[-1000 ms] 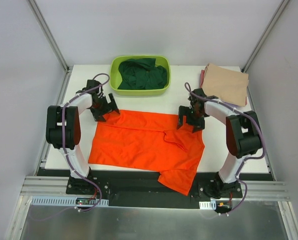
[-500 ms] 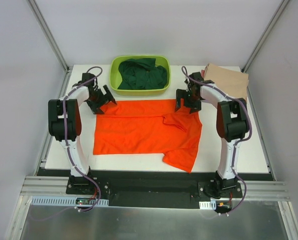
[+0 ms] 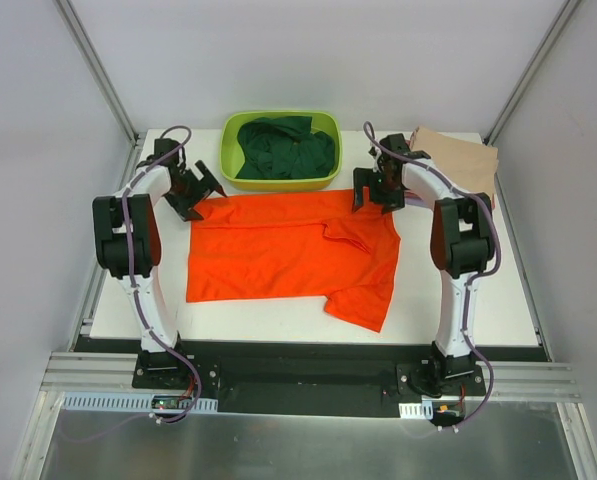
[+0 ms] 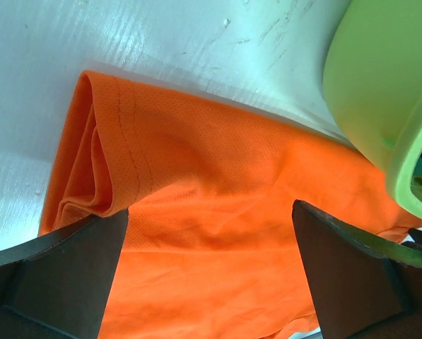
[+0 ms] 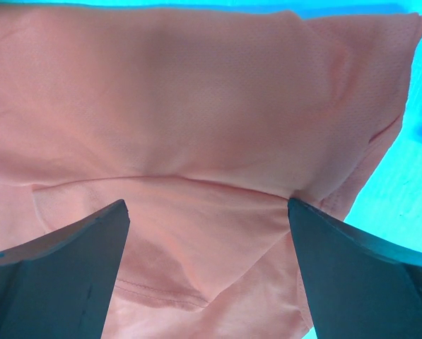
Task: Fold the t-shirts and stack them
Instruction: Fold the flattened tshirt in 1/3 of the way, then grap the side of the flattened tshirt closest away from the robot with both arms
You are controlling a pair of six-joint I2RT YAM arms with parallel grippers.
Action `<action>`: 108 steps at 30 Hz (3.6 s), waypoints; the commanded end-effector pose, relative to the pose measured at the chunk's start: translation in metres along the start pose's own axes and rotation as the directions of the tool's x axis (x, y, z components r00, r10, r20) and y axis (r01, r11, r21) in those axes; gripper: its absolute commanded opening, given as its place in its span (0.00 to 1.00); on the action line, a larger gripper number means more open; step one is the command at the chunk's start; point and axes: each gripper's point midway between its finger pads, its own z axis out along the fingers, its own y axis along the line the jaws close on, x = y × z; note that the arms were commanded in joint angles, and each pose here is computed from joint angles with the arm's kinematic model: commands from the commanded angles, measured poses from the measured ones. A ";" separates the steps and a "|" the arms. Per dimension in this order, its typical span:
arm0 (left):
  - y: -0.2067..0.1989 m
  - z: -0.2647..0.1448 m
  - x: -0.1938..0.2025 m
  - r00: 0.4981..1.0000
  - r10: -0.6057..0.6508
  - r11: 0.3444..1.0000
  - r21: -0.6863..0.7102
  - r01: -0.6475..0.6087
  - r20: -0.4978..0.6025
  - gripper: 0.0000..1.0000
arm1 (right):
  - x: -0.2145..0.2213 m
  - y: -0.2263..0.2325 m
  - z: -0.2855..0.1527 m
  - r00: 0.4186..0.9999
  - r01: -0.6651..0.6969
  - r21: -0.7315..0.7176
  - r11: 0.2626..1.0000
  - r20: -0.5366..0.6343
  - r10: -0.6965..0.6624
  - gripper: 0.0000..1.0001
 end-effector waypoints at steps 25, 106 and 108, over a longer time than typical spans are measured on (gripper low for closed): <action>0.172 -0.112 0.192 0.925 -0.238 0.930 -0.204 0.304 0.296 0.83 | 0.124 0.014 -0.132 0.940 0.024 -0.023 0.999 0.340 -0.014 0.96; 0.159 -0.101 0.177 0.921 -0.239 0.944 -0.148 0.294 0.307 0.00 | 0.297 0.030 -0.060 0.961 0.256 0.209 0.944 -0.162 -0.224 0.00; 0.155 -0.104 0.173 0.924 -0.219 0.951 -0.141 0.274 0.314 0.00 | 0.287 0.033 -0.071 0.965 0.256 0.203 0.945 -0.107 -0.238 0.01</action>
